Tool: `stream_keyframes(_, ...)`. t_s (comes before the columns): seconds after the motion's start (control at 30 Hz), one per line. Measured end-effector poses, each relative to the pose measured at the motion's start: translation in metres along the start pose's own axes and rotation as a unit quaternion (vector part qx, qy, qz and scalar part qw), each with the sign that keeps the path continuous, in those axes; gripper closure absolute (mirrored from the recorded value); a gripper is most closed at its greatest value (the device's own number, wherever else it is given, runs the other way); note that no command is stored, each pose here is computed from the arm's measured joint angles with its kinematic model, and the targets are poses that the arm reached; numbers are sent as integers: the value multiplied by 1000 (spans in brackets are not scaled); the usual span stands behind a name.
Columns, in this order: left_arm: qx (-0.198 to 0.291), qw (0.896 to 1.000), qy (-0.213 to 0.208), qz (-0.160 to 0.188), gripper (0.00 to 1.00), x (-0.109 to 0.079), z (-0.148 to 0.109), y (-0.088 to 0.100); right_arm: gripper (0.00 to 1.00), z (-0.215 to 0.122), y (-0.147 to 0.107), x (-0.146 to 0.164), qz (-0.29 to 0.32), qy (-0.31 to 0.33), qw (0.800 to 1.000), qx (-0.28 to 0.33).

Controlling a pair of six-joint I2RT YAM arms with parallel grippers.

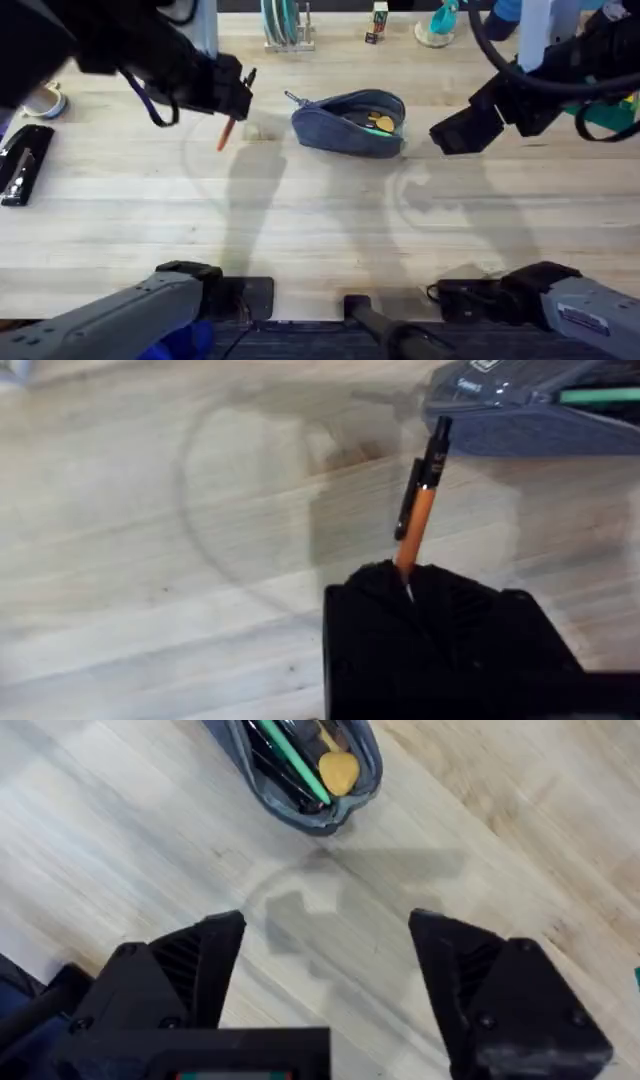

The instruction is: Unzip the bag, pick up the pens from the table one at a time and place them inside, then zip the bag closed.

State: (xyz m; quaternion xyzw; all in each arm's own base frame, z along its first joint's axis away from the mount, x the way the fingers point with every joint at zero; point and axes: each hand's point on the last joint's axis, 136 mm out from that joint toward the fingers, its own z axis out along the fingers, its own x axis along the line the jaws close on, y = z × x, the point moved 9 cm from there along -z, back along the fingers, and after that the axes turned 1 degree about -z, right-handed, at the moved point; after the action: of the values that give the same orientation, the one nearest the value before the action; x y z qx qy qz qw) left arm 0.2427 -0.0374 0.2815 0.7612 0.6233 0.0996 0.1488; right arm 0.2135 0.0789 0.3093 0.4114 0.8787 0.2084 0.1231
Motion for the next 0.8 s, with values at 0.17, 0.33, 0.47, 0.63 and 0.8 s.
stream_keyframes(0.17, -33, 997, -23, 69, 961, -5, -17, 11, 5, 0, 0, 0, 0, 0, 1000, 0)
stream_keyframes(0.33, -55, 983, -86, 152, 961, -16, -20, 14, 4, 0, 0, 0, 0, 0, 1000, 0)
stream_keyframes(0.47, -97, 959, -147, 220, 961, -27, -24, 20, 4, 0, 0, 0, 0, 0, 1000, 0)
stream_keyframes(0.63, -167, 920, -206, 288, 961, -39, -31, 31, 4, 0, 0, 0, 0, 0, 1000, 0)
stream_keyframes(0.8, -210, 891, -235, 328, 961, -49, -31, 44, 5, 0, 0, 0, 0, 0, 1000, 0)
